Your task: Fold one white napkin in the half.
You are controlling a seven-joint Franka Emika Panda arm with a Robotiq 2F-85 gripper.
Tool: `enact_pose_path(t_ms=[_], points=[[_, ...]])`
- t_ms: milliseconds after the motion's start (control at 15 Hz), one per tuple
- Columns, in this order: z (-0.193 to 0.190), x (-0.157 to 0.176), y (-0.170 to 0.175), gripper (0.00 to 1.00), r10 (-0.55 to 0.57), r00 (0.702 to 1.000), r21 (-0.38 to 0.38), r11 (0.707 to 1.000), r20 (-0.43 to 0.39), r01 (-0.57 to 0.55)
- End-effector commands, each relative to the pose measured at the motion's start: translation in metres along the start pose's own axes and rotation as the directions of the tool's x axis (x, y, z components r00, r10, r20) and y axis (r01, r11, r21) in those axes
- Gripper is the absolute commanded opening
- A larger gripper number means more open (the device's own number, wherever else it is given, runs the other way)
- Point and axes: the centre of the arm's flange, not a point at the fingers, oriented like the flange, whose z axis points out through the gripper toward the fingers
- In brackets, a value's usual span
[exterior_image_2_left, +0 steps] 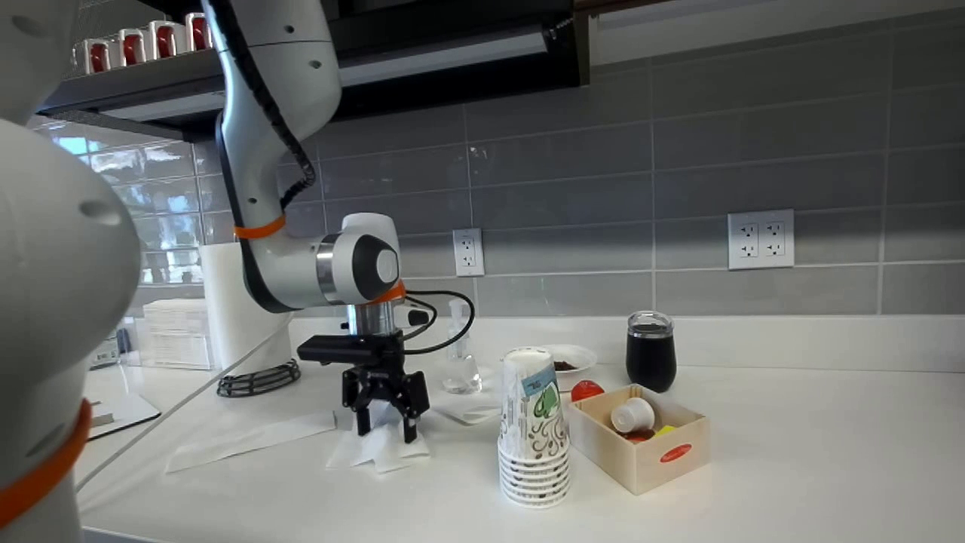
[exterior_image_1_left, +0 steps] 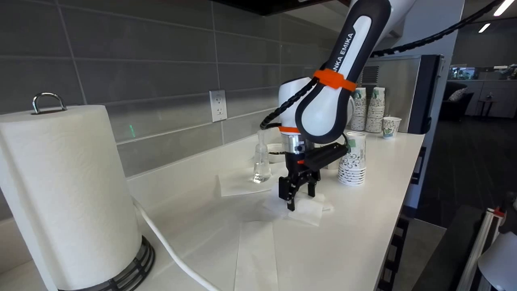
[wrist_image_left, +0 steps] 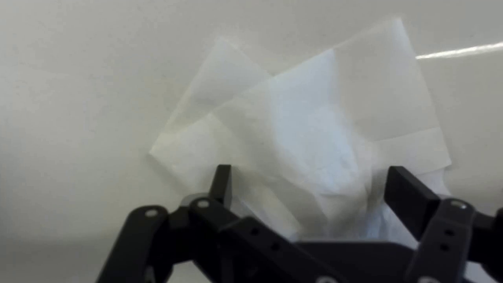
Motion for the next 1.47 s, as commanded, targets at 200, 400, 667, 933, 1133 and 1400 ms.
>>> enact_pose_path(t_ms=[200, 400, 667, 933, 1133, 1400], points=[[0.013, 0.014, -0.001, 1.0, -0.001, 1.0, 0.015, 1.0, -0.017, 0.002], [-0.01, 0.007, 0.002, 1.0, -0.023, 0.999, 0.047, 0.999, -0.021, 0.024], [-0.057, -0.013, -0.002, 1.0, -0.072, 0.995, 0.038, 0.996, -0.07, 0.075], [-0.101, -0.03, 0.001, 1.0, -0.082, 0.991, 0.011, 0.996, -0.109, 0.084], [-0.124, -0.034, 0.006, 1.0, -0.097, 0.986, 0.022, 0.995, -0.137, 0.1], [-0.142, -0.036, 0.01, 1.0, -0.13, 0.977, 0.022, 0.991, -0.171, 0.135]])
